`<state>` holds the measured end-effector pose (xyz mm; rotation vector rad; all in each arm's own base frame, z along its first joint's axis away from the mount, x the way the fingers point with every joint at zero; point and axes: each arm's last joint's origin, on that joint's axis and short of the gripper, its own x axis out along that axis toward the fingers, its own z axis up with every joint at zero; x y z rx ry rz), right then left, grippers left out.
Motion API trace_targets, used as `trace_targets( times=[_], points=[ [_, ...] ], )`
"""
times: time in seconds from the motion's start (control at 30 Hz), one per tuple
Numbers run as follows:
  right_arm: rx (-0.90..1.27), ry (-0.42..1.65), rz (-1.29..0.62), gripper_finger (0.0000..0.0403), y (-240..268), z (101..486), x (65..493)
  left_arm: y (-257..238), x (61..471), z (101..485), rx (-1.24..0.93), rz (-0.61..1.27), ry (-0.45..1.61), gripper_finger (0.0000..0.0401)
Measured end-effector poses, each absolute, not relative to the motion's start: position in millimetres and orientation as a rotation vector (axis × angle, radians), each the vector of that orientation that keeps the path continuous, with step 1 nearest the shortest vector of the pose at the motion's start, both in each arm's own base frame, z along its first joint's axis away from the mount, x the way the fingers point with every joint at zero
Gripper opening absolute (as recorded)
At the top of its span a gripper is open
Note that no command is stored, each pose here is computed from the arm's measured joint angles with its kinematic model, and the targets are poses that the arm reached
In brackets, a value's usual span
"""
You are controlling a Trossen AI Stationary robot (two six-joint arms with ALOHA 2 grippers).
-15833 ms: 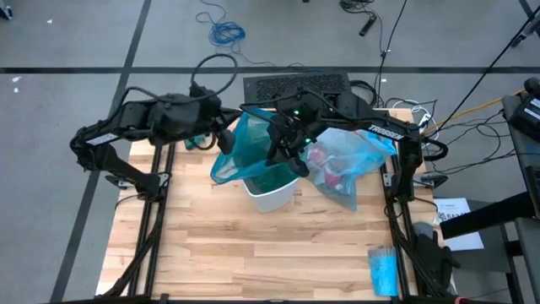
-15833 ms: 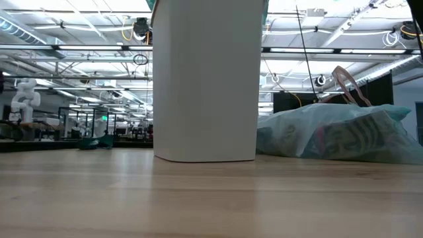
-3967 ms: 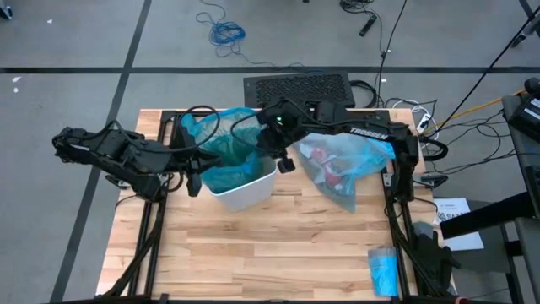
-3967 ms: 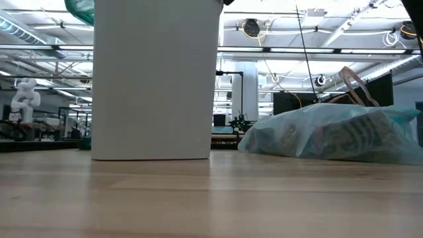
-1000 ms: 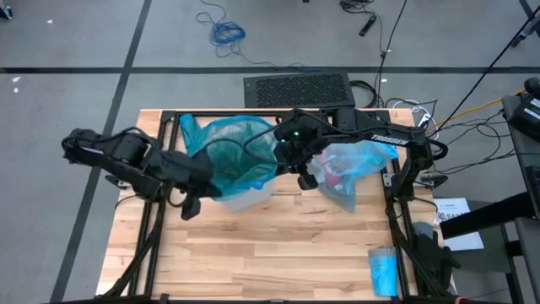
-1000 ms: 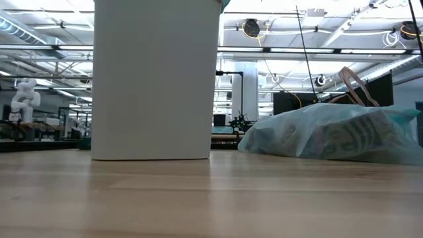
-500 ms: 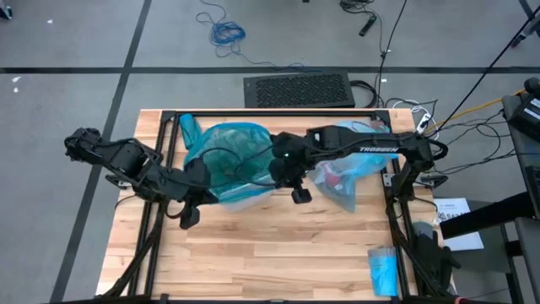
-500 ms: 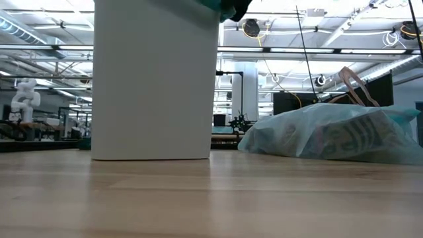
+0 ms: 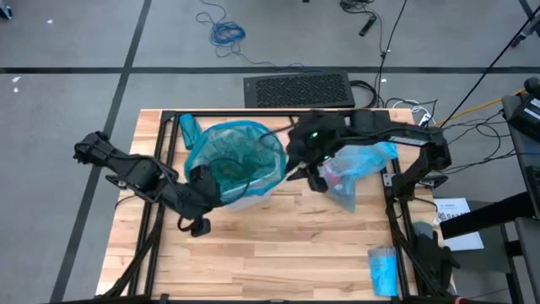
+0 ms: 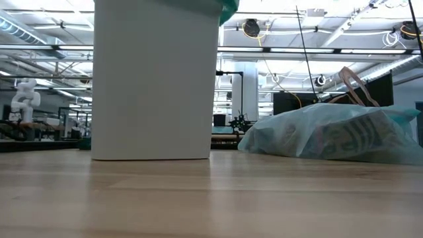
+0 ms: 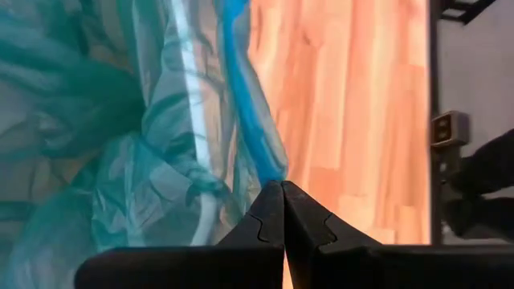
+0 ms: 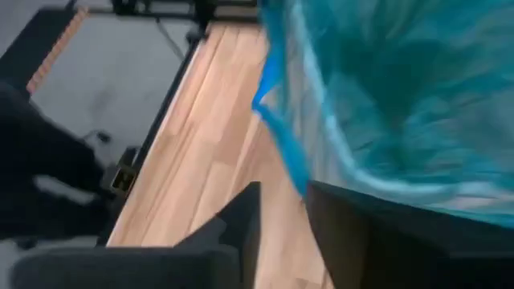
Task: Place trash/remove bag and relplace
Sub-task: Insert the blue trash bag into the white trash bin
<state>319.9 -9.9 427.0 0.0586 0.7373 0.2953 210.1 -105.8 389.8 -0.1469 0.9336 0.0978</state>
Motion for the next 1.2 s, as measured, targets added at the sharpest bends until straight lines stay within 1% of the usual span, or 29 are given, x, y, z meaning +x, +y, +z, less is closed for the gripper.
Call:
trace_targets(
  times=[0.13, 0.27, 0.37, 0.53, 0.73, 0.93, 1.2],
  points=[
    [0.06, 0.618, 0.162, 0.0139, -32, 444, 313, -109, 216, 383, -0.117, 0.155, 0.946, 0.0],
    [0.129, 0.52, 0.067, 0.015, -74, 448, 317, -112, 217, 382, -0.081, 0.216, 0.912, 0.0],
    [0.254, 0.486, 0.076, 0.015, -112, 440, 322, -114, 216, 380, -0.065, 0.254, 0.891, 0.0],
    [0.447, 0.448, 0.19, 0.0149, -160, 423, 330, -118, 214, 372, -0.094, 0.294, 0.892, 0.0],
    [0.519, 0.468, 0.278, 0.0149, -174, 406, 339, -120, 213, 369, -0.122, 0.317, 0.888, 0.0],
    [0.537, 0.476, 0.303, 0.0148, -180, 393, 351, -119, 213, 369, -0.119, 0.341, 0.871, 0.0],
    [0.548, 0.457, 0.326, 0.0148, -180, 387, 363, -119, 213, 369, -0.122, 0.345, 0.867, 0.0]
  ],
)
